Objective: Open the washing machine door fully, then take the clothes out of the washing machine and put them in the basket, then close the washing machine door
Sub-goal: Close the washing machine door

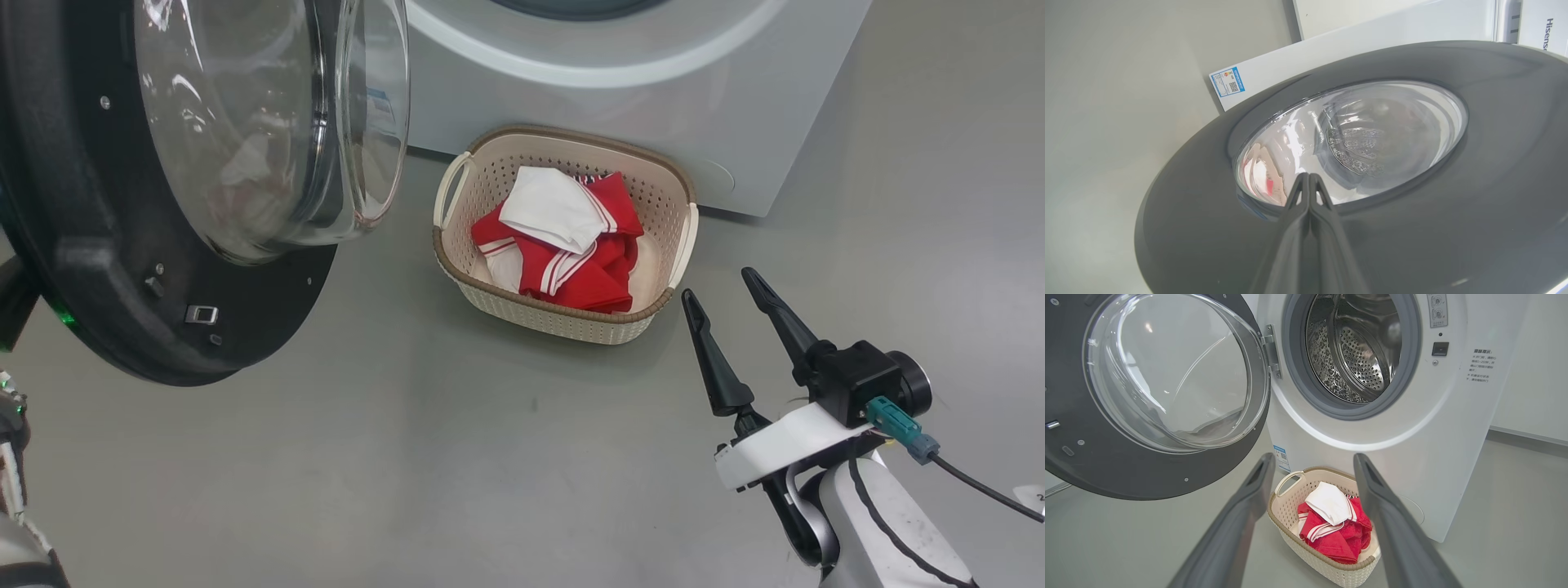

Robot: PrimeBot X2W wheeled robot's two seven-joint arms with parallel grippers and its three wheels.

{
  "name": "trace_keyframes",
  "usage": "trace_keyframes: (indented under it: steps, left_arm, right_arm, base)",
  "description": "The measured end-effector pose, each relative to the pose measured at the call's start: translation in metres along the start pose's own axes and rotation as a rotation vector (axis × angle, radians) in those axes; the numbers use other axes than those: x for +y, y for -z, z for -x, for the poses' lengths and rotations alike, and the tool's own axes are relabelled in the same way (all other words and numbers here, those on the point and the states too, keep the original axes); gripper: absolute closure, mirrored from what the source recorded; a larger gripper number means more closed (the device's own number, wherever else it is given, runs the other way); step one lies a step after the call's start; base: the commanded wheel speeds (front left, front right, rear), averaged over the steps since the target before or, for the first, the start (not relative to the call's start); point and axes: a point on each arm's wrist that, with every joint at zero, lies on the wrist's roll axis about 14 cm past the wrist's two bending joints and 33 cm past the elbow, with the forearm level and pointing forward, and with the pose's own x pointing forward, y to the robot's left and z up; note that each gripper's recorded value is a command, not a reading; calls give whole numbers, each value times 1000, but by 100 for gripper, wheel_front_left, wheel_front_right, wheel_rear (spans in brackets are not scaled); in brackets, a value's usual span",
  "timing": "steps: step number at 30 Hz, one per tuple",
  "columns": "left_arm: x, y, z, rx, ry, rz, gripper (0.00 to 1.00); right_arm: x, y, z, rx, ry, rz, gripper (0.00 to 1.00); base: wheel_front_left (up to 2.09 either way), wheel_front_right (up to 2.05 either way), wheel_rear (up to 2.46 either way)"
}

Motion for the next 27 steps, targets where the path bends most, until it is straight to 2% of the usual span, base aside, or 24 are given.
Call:
trace_keyframes:
  steps: [3,6,10,15,20,27]
  left_arm:
    - [4,-12,10,-75,-5,-16,100]
    - [1,-21,20,-138,0,-91,100]
    - [15,-24,36,-183,-98,-255,100]
    - [34,-32,62,-271,-209,-395,100]
    - [37,-40,83,-367,-247,-483,100]
    - [16,-31,94,-406,-253,-809,100]
  right_arm:
    - [1,-1,1,-1,0,1,0]
    - [1,-1,3,3,7,-3,0]
    - [1,2,8,14,17,-7,0]
    - [8,-2,9,7,3,-4,0]
    - [18,-4,8,2,-20,-3,0]
    - [28,-5,9,0,-44,-1,0]
  base:
    - [0,0,0]
    - [0,0,0]
    - [0,0,0]
    - [0,0,0]
    - [0,0,0]
    - [0,0,0]
